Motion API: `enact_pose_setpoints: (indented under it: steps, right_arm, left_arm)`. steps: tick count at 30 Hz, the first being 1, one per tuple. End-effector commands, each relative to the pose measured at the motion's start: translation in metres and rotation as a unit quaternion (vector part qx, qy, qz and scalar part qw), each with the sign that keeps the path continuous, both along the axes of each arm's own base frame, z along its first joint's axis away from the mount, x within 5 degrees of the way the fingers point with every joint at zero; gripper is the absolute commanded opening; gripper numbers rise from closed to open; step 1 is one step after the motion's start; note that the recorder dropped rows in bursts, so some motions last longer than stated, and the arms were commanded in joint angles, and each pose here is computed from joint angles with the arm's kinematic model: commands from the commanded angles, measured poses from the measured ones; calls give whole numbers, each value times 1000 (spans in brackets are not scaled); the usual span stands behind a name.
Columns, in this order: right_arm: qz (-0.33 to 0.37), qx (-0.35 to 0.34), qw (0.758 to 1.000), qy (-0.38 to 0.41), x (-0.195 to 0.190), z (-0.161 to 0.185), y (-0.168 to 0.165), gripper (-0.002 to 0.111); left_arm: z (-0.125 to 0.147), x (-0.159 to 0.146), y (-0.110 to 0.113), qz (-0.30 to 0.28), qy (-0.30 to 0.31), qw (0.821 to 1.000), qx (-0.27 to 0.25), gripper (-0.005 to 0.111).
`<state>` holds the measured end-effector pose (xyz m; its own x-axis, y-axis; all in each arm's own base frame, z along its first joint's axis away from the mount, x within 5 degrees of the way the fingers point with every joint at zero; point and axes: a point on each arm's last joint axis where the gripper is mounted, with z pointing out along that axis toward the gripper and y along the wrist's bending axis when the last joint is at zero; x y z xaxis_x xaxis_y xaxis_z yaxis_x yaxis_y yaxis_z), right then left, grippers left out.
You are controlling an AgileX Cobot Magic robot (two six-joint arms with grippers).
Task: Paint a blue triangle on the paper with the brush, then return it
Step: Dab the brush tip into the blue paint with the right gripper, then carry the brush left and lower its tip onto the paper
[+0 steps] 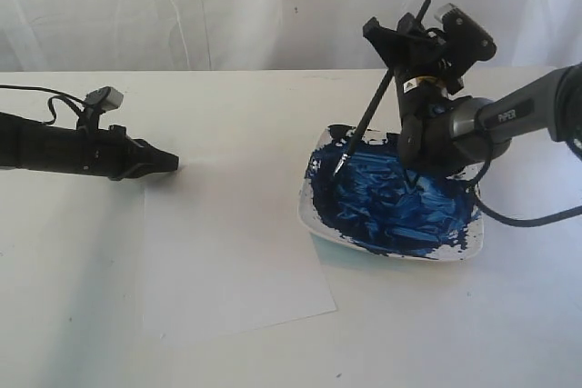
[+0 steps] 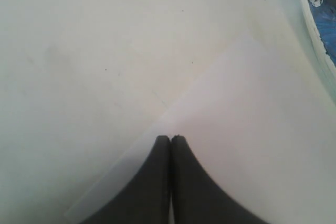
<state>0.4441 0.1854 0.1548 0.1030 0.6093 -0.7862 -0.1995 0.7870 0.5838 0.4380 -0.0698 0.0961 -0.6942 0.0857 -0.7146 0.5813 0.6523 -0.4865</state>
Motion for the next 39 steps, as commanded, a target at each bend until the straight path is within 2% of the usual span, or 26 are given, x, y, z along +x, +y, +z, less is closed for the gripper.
enact_pose_setpoints:
  steps: [1, 5, 12, 18, 21, 26, 31, 36, 39]
  right_arm:
    - [0, 3, 1000, -30, 15, -1, 6, 0]
    - [-21, -45, 998, -47, 26, 9, 2, 0]
    - [-54, -50, 996, -47, 41, 15, -31, 0]
    - [-15, -78, 992, -94, 37, 47, -23, 0]
    - [-6, -62, 992, -111, 33, 67, -23, 0]
    - [39, -14, 992, -121, 26, 99, -20, 0]
    - [130, 39, 984, -120, 17, 118, -10, 0]
    - [220, 72, 968, -98, 8, 117, 13, 0]
    - [243, 73, 963, -88, 0, 116, 31, 0]
  left_arm:
    - [-8, -3, 2, -7, 9, 1000, 17, 0]
    - [-8, -3, 2, -7, 9, 1000, 17, 0]
    - [-8, -3, 2, -7, 9, 1000, 17, 0]
    - [-8, -3, 2, -7, 9, 1000, 17, 0]
    - [-8, -3, 2, -7, 9, 1000, 17, 0]
    - [-8, -3, 2, -7, 9, 1000, 17, 0]
    - [-8, -3, 2, -7, 9, 1000, 17, 0]
    - [-8, -3, 2, -7, 9, 1000, 17, 0]
    - [-8, -3, 2, -7, 9, 1000, 17, 0]
